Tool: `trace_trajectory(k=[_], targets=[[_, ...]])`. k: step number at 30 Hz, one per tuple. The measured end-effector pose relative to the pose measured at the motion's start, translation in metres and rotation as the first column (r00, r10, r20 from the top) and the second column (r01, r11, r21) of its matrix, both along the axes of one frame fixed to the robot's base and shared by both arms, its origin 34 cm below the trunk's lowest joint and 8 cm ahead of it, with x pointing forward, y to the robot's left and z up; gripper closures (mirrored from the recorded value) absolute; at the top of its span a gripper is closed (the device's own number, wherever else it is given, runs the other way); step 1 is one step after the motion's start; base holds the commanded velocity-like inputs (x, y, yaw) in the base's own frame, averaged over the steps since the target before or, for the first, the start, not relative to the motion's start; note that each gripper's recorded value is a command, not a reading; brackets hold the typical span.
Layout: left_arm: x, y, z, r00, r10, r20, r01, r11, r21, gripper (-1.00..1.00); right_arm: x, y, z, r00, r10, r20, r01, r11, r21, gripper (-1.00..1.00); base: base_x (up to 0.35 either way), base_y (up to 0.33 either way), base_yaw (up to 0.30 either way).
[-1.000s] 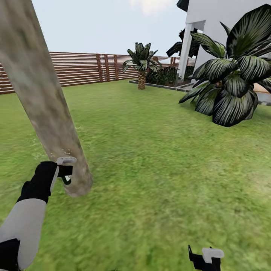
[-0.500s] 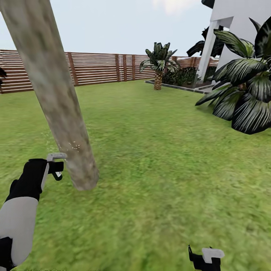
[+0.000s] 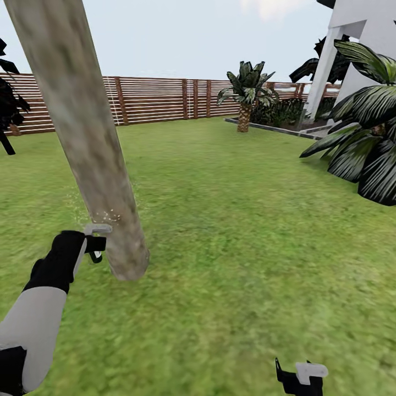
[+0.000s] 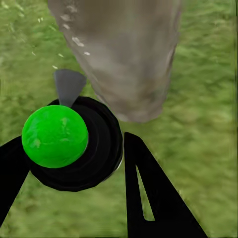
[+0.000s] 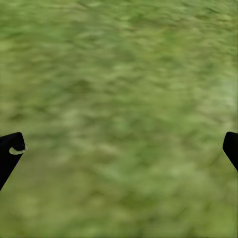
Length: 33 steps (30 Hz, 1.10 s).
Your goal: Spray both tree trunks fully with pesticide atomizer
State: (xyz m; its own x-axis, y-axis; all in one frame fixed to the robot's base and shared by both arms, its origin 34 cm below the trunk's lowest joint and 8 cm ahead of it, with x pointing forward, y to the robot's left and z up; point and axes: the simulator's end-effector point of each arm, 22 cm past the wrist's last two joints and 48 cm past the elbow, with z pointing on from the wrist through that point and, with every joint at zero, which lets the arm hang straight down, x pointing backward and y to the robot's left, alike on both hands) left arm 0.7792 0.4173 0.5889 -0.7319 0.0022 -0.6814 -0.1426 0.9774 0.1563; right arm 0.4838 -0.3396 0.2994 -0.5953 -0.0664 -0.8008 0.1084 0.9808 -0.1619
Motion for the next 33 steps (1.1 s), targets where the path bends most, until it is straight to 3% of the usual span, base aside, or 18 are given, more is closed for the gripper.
trace_trajectory(k=[6, 11, 14, 16, 18, 21, 23, 25, 26, 28, 31, 33], targets=[[-0.012, 0.013, -0.012, 1.000, 0.008, -0.020, -0.008, 1.000, 0.028, 1.00, 0.000, 0.000, 0.000, 1.000, 0.000, 0.000, 0.000, 1.000, 0.000, -1.00, 0.160, 0.030, 0.000], [-0.035, 0.023, -0.042, 0.997, 0.054, -0.055, -0.055, 0.998, -0.022, 1.00, 0.001, 0.000, 0.000, 1.000, 0.001, 0.002, -0.001, 1.000, 0.000, -1.00, 0.298, 0.130, 0.000], [-0.048, 0.026, -0.063, 0.998, 0.042, -0.037, -0.042, 0.999, -0.006, 1.00, 0.001, 0.001, 0.000, 1.000, 0.002, 0.002, -0.002, 1.000, 0.000, -1.00, 0.065, 0.027, 0.000], [-0.064, 0.022, -0.088, 0.999, 0.021, -0.033, -0.021, 1.000, 0.002, 1.00, 0.001, 0.001, 0.000, 1.000, 0.002, 0.001, -0.002, 1.000, 0.001, -1.00, 0.008, 0.003, 0.000], [-0.076, 0.001, -0.122, 0.998, 0.000, -0.059, -0.003, 0.999, -0.046, 1.00, 0.000, 0.001, 0.000, 1.000, 0.002, 0.001, -0.002, 1.000, 0.001, -1.00, 0.002, 0.001, 0.000], [-0.074, -0.016, -0.139, 0.999, -0.033, -0.022, 0.032, 0.998, -0.056, 1.00, 0.000, 0.001, 0.000, 1.000, 0.001, 0.000, -0.001, 1.000, 0.000, -1.00, 0.000, 0.000, 0.000], [-0.077, -0.005, -0.141, 1.000, -0.021, -0.022, 0.020, 0.999, -0.046, 1.00, 0.000, 0.001, 0.000, 1.000, 0.002, 0.001, -0.002, 1.000, 0.001, -1.00, 0.000, 0.000, 0.000], [-0.088, 0.027, -0.142, 0.999, 0.033, -0.022, -0.034, 0.999, -0.039, 1.00, 0.000, 0.001, 0.000, 1.000, 0.002, 0.001, -0.002, 1.000, 0.001, -1.00, 0.000, 0.000, 0.000], [-0.092, 0.028, -0.145, 0.999, 0.042, -0.024, -0.043, 0.998, -0.047, 1.00, 0.000, 0.001, 0.000, 1.000, 0.002, 0.000, -0.002, 1.000, 0.001, -1.00, 0.006, 0.000, 0.000], [-0.094, 0.018, -0.151, 0.999, 0.039, -0.030, -0.041, 0.997, -0.070, 1.00, 0.000, 0.001, 0.000, 1.000, 0.002, 0.000, -0.002, 1.000, 0.001, -1.00, 0.197, 0.000, 0.000], [-0.094, -0.017, -0.163, 0.999, 0.010, -0.046, -0.015, 0.994, -0.109, 1.00, 0.000, 0.001, 0.000, 1.000, 0.002, -0.001, -0.002, 1.000, 0.002, -1.00, 0.317, 0.000, 0.000], [-0.094, -0.014, -0.162, 0.999, 0.012, -0.043, -0.017, 0.995, -0.103, 1.00, 0.000, 0.001, 0.000, 1.000, 0.001, 0.000, -0.001, 1.000, 0.001, -1.00, 0.334, 0.000, 0.000]])
